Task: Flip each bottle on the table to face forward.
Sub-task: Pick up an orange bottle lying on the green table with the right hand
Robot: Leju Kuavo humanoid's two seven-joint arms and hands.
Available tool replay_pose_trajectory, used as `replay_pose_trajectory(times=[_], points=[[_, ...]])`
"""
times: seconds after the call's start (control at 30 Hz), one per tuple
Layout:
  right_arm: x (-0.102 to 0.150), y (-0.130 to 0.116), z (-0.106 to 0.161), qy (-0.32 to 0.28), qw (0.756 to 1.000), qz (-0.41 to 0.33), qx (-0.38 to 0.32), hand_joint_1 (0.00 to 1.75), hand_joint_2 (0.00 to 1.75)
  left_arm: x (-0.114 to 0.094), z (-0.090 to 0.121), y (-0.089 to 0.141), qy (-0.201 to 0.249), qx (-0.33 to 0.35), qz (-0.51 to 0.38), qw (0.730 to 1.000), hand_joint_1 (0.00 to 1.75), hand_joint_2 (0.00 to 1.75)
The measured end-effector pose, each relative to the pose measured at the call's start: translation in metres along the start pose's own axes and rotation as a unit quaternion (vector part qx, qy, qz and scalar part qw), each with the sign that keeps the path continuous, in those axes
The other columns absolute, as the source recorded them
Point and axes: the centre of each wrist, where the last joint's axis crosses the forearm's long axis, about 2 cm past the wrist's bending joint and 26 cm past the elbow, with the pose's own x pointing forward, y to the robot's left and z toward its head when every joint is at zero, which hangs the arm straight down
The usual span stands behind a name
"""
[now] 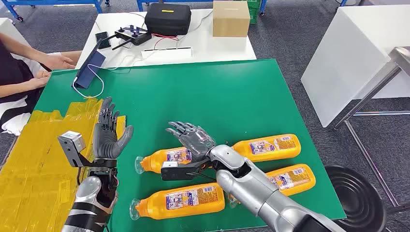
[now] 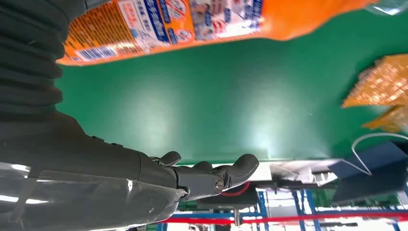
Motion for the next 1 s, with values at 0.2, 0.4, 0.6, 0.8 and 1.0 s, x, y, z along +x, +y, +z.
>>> replay_pose_trajectory(times=[0.2,0.4,0.6,0.8,1.0], points=[[-0.008,0.009,0.002,0.031,0.999,0.009,0.009,0.00,1.75,0.000,0.000,0.003,0.001,0.010,-0.001,1.000,0.00,1.75],[-0.020,0.022,0.006,0.060,0.998,0.009,0.027,0.00,1.75,-0.001,0.000,0.010,0.000,0.028,-0.004,1.000,0.00,1.75],[-0.023,0.033,0.005,0.073,0.996,-0.002,0.047,0.00,1.75,-0.001,0.000,0.013,0.001,0.033,-0.001,0.999,0.00,1.75],[-0.026,0.042,0.004,0.087,0.994,-0.013,0.066,0.00,1.75,-0.001,0.000,0.013,0.001,0.033,-0.001,0.999,0.00,1.75],[-0.028,0.042,0.001,0.096,0.993,-0.012,0.072,1.42,1.75,-0.001,0.000,0.012,0.001,0.033,0.001,0.999,0.00,1.75]])
